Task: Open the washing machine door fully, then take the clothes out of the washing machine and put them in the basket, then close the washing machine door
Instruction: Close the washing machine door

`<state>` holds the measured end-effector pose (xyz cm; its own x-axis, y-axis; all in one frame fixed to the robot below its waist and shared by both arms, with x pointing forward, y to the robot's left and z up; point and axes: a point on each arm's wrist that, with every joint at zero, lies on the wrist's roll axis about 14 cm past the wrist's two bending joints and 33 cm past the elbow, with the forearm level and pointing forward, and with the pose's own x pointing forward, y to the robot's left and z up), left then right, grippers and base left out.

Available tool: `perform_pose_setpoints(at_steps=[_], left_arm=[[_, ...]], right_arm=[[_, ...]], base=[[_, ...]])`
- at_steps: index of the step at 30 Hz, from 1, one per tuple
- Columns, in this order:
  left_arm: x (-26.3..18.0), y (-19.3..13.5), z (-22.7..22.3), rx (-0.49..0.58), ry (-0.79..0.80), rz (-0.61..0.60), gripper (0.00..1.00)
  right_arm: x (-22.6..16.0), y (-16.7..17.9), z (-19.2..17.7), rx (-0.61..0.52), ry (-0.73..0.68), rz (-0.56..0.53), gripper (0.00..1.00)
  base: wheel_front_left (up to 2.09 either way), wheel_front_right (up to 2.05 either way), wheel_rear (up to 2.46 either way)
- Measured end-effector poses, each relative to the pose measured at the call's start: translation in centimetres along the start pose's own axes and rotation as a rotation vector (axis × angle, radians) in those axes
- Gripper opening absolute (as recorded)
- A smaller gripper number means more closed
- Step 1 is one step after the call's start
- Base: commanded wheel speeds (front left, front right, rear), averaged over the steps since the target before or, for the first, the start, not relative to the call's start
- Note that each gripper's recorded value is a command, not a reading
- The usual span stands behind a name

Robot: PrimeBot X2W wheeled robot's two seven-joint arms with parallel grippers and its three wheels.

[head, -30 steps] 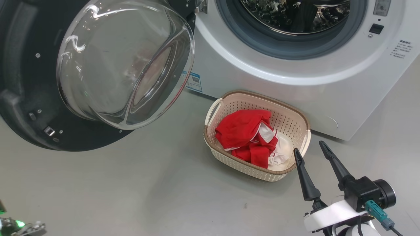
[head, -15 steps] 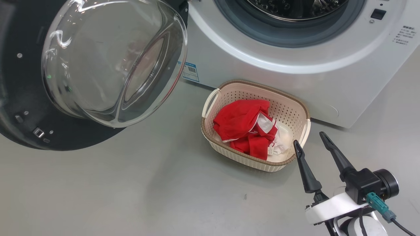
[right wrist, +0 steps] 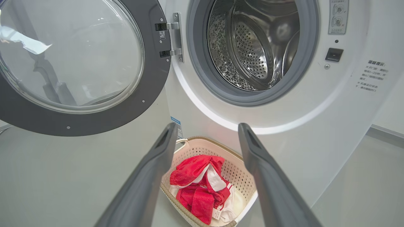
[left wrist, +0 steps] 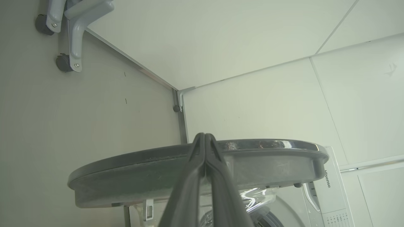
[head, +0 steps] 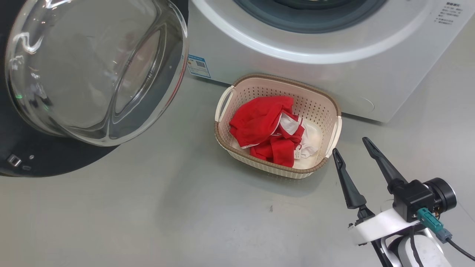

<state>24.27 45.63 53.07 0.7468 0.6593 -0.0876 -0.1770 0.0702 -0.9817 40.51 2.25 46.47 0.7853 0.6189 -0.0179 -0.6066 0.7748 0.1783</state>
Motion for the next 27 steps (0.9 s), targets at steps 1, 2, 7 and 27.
perform_pose_setpoints(at_steps=[1, 2, 7, 27], left_arm=[[0.4, 0.0, -0.4, -0.02, 0.011, 0.0, 0.0], [0.7, 0.0, -0.8, -0.029, 0.022, 0.001, 0.0], [2.1, 0.7, -1.9, -0.035, 0.055, 0.028, 0.0], [4.0, 1.7, -4.1, -0.082, 0.157, 0.032, 0.0]], right_arm=[[0.0, -0.2, -0.1, 0.0, 0.003, -0.005, 1.0], [0.0, -0.4, -0.2, 0.001, 0.003, -0.009, 1.0], [0.2, -1.3, -0.4, 0.001, 0.008, -0.022, 1.0], [0.6, -2.6, -1.3, -0.003, 0.028, -0.036, 1.0]], base=[[0.0, 0.0, 0.0], [0.0, 0.0, 0.0], [0.0, 0.0, 0.0], [0.0, 0.0, 0.0]])
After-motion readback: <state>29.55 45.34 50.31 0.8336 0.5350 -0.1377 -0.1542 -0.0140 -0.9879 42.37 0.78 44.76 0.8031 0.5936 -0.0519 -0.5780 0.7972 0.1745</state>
